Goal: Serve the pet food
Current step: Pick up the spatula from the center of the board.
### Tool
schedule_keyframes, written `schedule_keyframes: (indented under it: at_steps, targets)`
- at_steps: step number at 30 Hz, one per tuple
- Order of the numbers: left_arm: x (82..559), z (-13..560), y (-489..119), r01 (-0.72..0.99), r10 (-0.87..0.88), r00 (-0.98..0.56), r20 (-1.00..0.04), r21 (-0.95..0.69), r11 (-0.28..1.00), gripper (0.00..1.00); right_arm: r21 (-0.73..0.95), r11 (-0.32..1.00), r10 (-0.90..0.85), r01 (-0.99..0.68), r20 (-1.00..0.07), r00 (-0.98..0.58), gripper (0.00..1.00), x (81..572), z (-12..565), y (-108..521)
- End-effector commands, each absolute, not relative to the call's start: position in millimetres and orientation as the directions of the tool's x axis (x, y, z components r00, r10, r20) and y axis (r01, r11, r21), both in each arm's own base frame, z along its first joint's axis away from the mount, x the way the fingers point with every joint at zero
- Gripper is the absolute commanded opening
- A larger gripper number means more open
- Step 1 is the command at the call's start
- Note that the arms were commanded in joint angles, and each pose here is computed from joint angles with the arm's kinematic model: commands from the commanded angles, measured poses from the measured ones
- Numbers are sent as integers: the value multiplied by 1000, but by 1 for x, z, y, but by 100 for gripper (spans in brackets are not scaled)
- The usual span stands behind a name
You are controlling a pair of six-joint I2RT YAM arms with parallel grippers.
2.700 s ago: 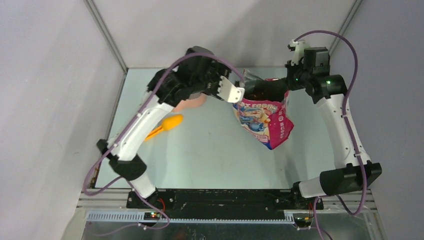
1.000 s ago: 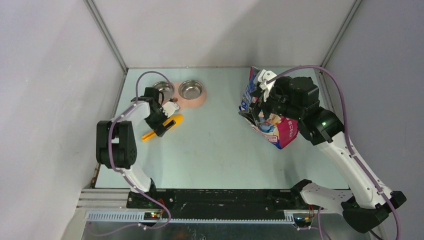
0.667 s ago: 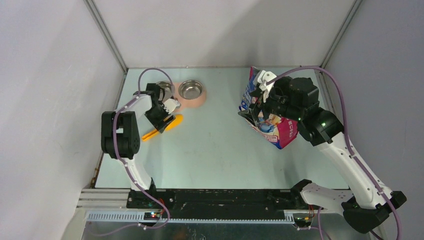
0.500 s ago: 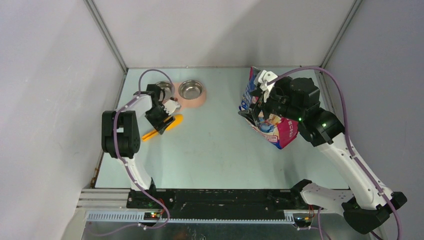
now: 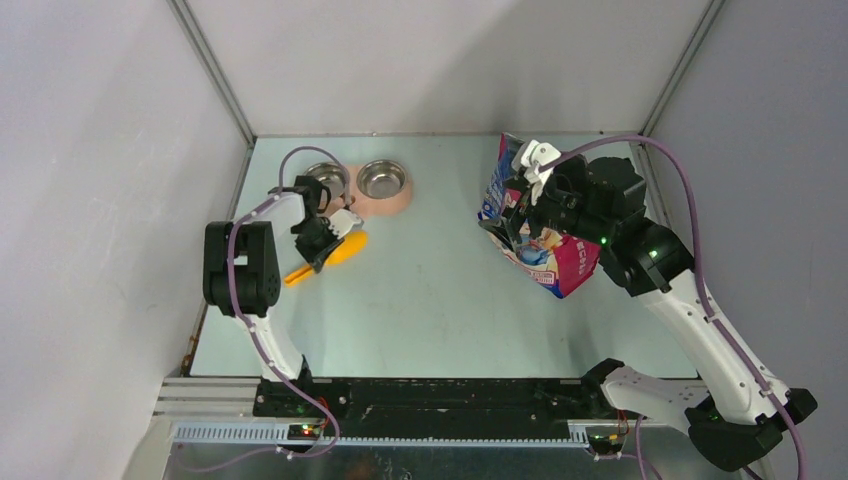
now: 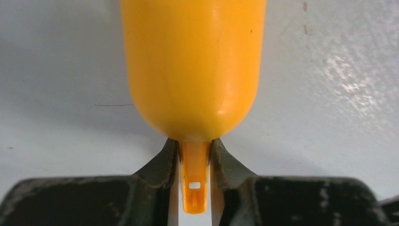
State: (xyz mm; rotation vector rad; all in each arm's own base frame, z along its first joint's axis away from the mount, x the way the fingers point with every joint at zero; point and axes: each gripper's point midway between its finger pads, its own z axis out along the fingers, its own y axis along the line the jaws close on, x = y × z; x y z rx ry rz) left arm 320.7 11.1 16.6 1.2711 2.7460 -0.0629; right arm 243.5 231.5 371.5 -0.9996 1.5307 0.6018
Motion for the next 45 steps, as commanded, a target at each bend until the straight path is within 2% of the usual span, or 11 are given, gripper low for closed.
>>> schedule_keyframes:
  at_steps: [1,5,10,12,19,20,22,28,36,42,45]
  targets:
    - [312,40,-4,763,744,-642,-184,-57,644,1,-211,514,-244,-832,-965,94,85,245,389,230]
    - [306,85,-26,780,727,-613,-309,-92,619,0,-244,492,-254,-836,-958,131,89,243,391,231]
    - [285,137,-62,818,698,-566,-438,-195,541,0,-305,369,-284,-878,-936,206,97,231,384,241]
    - [278,157,-85,840,679,-538,-499,-247,483,0,-346,282,-312,-895,-915,256,97,224,374,245]
    - [234,198,-159,902,724,-399,-562,-382,200,0,-536,-112,-304,-837,-783,542,96,197,331,260]
    - [226,200,-171,906,726,-362,-584,-403,128,0,-571,-139,-297,-809,-755,584,95,199,329,260]
    - [217,212,-183,894,716,-361,-598,-441,82,0,-591,-177,-285,-787,-735,616,94,200,320,261]
    - [206,215,-201,874,717,-365,-594,-484,44,0,-607,-214,-275,-766,-715,643,94,206,294,266]
    - [183,208,-215,840,729,-362,-581,-543,-16,0,-649,-140,-266,-748,-703,659,91,226,286,281]
    - [172,206,-221,832,743,-342,-575,-553,-46,0,-626,-54,-228,-778,-750,620,86,235,289,289]
    - [169,208,-224,832,741,-336,-581,-552,-56,0,-557,-47,-173,-829,-813,556,83,228,288,291]
